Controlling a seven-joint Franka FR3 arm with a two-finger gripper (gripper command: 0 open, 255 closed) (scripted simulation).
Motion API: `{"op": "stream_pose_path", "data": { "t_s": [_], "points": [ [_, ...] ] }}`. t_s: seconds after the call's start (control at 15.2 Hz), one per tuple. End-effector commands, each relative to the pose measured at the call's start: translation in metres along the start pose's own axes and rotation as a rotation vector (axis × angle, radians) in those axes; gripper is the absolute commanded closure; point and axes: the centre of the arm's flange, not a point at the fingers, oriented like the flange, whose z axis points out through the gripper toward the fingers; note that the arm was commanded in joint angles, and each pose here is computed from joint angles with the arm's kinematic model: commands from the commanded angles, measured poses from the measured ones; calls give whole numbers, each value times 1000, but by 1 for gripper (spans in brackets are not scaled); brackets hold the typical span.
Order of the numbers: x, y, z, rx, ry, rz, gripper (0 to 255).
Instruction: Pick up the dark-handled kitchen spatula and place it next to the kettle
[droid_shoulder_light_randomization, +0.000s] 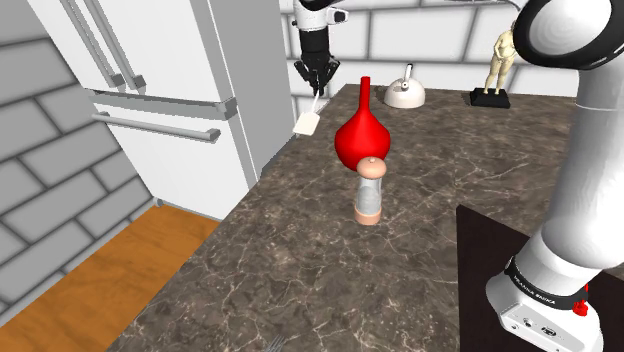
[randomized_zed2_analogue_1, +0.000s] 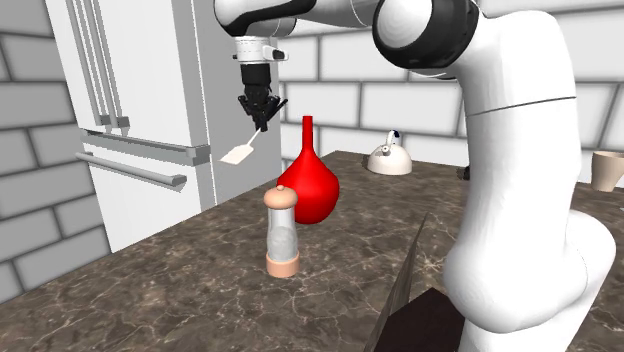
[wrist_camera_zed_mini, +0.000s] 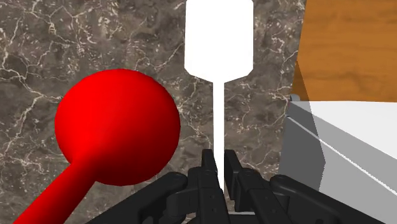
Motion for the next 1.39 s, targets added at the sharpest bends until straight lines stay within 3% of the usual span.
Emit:
{"op": "stream_pose_path", "data": {
  "t_s": [0.0,1.32],
  "points": [
    [20,16,2,0,0,-1,255],
    [224,182,15,0,0,-1,255]
  ]
}}
